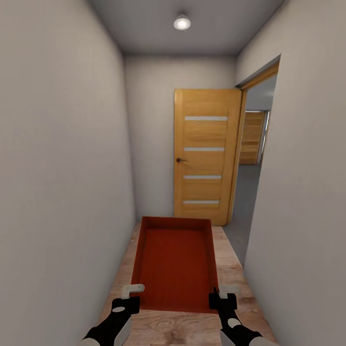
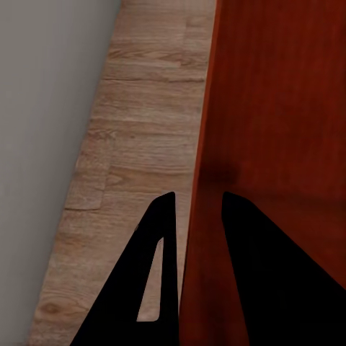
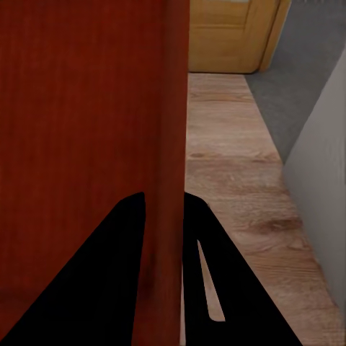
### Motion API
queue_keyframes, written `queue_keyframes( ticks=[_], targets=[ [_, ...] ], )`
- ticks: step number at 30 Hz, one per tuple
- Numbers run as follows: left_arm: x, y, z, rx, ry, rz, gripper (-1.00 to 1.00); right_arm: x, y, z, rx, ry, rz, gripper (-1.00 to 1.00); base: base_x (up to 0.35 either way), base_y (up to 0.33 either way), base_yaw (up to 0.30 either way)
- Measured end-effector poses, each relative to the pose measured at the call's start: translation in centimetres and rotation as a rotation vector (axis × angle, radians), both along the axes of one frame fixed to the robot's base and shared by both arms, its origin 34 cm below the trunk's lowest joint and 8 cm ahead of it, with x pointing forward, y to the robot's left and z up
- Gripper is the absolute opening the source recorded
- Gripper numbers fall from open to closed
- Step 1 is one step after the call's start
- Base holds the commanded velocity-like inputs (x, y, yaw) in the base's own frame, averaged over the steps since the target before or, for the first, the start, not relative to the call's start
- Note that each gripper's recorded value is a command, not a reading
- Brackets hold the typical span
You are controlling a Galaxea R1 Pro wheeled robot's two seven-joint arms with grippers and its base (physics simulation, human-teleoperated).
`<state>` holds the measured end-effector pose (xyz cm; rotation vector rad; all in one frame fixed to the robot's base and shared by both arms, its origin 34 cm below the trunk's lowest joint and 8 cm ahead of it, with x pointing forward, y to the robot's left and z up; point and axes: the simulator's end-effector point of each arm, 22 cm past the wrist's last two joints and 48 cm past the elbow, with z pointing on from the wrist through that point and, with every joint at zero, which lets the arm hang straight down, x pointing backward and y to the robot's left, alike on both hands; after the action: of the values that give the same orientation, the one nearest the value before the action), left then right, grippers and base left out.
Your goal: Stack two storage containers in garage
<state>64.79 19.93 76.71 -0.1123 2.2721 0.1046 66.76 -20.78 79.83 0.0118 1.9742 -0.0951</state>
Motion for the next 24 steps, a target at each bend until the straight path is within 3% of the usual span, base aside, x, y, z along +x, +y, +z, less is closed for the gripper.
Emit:
queue_keyframes(
  ticks=[24],
  targets=[
    [0.0, 0.0, 0.0, 0.0, 0.0, 0.0, -1.0, 0.0, 0.0, 0.0, 0.0, 0.0, 0.0, -1.0, 0.322, 0.0, 0.0]
  ],
)
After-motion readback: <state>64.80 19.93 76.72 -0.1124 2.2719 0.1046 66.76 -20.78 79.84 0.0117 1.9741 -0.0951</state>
